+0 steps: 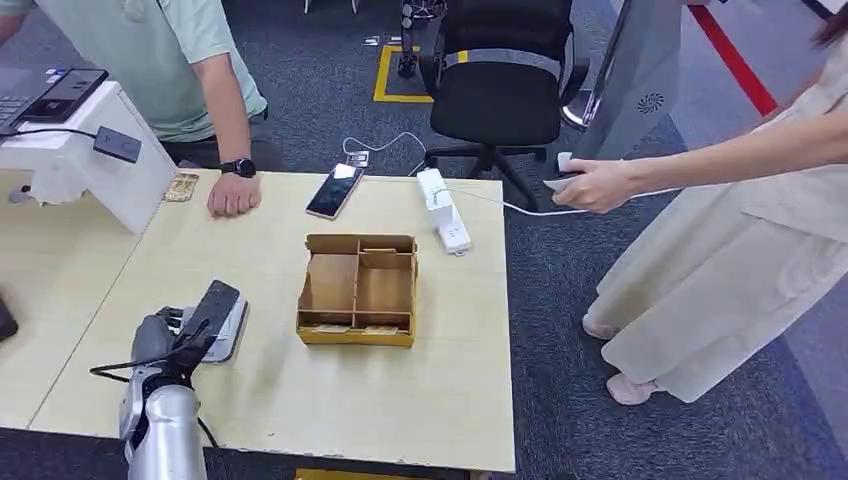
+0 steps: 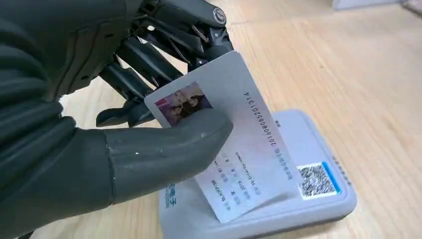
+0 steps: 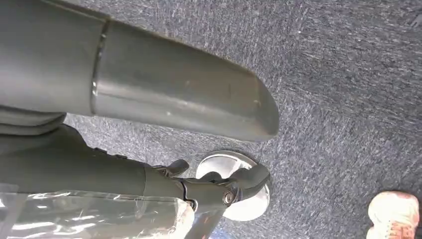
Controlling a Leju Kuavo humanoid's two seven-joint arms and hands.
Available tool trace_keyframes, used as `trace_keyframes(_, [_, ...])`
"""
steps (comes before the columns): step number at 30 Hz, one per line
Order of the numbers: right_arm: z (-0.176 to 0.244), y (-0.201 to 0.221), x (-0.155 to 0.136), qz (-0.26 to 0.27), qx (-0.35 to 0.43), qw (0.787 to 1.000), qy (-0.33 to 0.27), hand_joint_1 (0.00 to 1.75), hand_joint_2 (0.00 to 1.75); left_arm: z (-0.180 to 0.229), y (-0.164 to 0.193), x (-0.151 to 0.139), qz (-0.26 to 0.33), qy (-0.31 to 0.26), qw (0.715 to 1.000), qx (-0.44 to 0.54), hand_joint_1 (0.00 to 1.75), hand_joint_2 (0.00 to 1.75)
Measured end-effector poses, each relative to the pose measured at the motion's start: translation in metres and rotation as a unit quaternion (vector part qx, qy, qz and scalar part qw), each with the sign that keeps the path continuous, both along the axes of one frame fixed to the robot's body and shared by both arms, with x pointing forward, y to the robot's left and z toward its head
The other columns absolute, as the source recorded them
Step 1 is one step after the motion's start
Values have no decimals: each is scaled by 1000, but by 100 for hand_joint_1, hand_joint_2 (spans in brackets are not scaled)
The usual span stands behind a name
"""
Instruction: Pass the card to the sensor for recognition and then transmit it.
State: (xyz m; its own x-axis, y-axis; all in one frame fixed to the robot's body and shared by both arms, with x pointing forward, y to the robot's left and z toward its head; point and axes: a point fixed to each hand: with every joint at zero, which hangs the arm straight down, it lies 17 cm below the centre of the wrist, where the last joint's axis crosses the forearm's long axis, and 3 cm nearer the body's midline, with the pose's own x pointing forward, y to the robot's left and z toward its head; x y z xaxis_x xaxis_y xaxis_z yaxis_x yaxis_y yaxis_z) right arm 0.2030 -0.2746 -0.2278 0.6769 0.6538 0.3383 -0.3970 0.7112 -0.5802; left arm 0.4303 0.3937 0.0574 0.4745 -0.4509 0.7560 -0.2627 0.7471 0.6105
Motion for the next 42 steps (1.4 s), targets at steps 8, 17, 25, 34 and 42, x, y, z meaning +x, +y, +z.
trace_keyframes(8, [-1,-1,-2,-4,0,1000,2,0,0,-15,-3,-4,3,11,1000,-17,175,175])
trace_keyframes(17, [-1,-6,-4,-11,0,1000,-1,0,0,-14,4,-6,21,10,1000,5,175,175])
trace_keyframes(25, [0,-13,-6,-18,-5,1000,-2,0,0,-4,5,-2,24,-15,1000,7,175,175])
trace_keyframes(34, [0,-14,-6,-20,-6,1000,-2,0,0,69,-21,33,-17,-124,992,9,175,175])
trace_keyframes(42, [0,-13,-5,-18,-8,1000,-1,0,0,116,-47,51,-48,-180,982,19,175,175])
